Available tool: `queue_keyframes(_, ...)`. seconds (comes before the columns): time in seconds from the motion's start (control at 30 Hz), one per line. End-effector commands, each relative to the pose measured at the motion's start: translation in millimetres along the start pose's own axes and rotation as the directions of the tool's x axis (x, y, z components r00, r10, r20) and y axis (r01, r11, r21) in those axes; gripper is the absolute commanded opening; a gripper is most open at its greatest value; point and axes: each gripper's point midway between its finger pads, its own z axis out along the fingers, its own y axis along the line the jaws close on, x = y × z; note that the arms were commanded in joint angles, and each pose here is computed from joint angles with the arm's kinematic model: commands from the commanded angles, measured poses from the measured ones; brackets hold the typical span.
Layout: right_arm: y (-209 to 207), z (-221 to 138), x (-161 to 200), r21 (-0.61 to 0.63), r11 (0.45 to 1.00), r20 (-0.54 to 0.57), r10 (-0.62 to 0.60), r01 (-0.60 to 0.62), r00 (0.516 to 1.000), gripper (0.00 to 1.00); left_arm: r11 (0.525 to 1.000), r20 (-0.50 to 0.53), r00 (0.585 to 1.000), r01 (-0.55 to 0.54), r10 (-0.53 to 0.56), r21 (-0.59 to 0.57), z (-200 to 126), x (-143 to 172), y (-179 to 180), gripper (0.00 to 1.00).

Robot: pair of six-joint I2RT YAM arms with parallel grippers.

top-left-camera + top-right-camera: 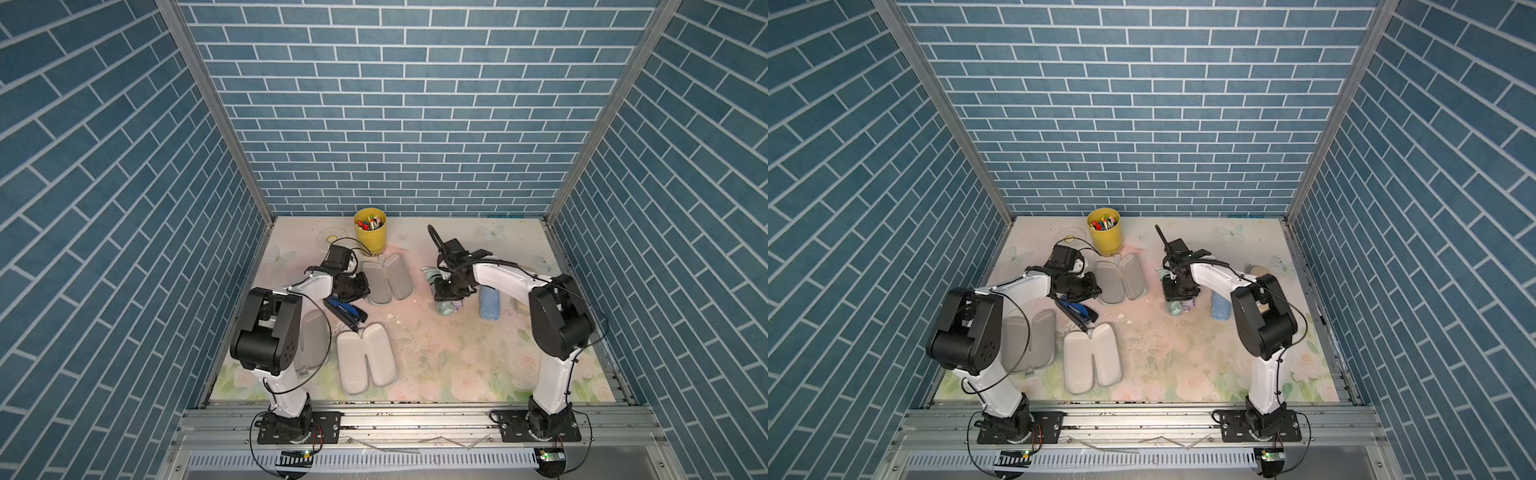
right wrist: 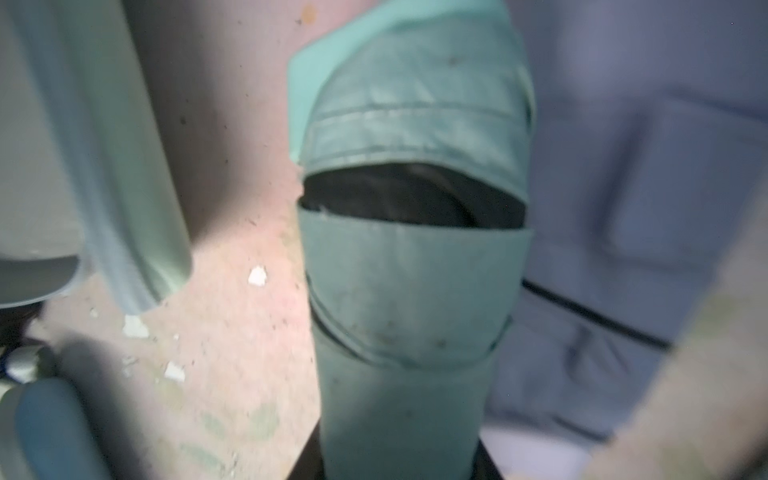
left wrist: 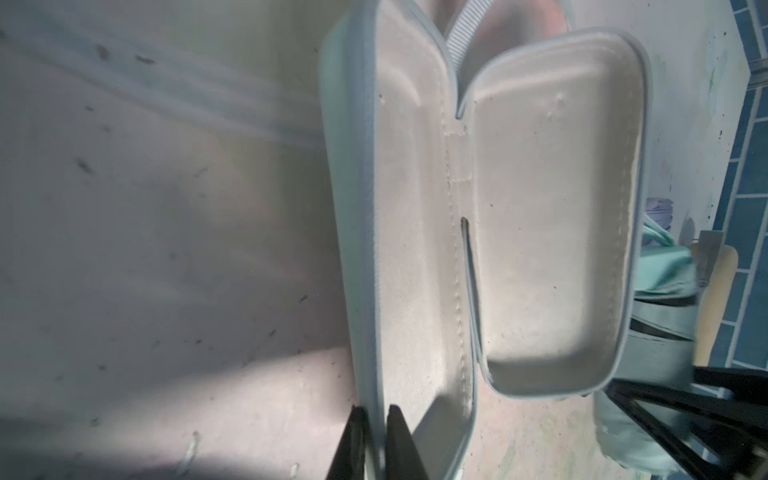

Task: Put umbrellas into zippered umbrella sleeves
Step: Move the umbrella sleeve at the center of the board, then place the umbrella in the umbrella sleeve.

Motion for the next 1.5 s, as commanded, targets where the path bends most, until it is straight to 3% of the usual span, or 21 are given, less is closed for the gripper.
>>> queue_keyframes(0.0,36,-53,32,-0.167,0.986,-0.039,0.013,-0.019,0.999,0.09,0.998,0.024,0.999,-0.026,0.025,0.06,-1,7,-25,0.1)
queue_keyframes(0.2,78,-85,75,-0.339,0.935,-0.123,0.064,-0.103,0.99,0.04,0.99,0.025,0.998,-0.058,0.055,0.126,2,40,-68,0.06)
queue_keyframes(0.4,102,-100,80,-0.432,0.884,-0.17,0.115,-0.179,0.979,0.0,0.992,0.032,0.996,-0.089,0.087,0.094,11,77,-87,0.06)
queue_keyframes(0.63,87,-59,87,-0.349,0.896,-0.268,0.186,-0.275,0.945,0.0,0.983,0.096,0.986,-0.146,0.136,0.114,7,98,-106,0.06)
queue_keyframes(0.87,87,-32,79,-0.359,0.862,-0.338,0.236,-0.357,0.911,0.0,0.975,0.102,0.979,-0.187,0.176,0.118,12,116,-104,0.03)
queue_keyframes(1.33,65,5,33,-0.37,0.833,-0.309,0.308,-0.412,0.9,0.0,0.952,0.015,0.973,-0.227,0.229,0.206,38,145,-115,0.0)
queue_keyframes(1.47,63,12,28,-0.351,0.859,-0.291,0.277,-0.372,0.916,0.0,0.946,-0.008,0.972,-0.228,0.236,0.229,42,150,-119,0.0)
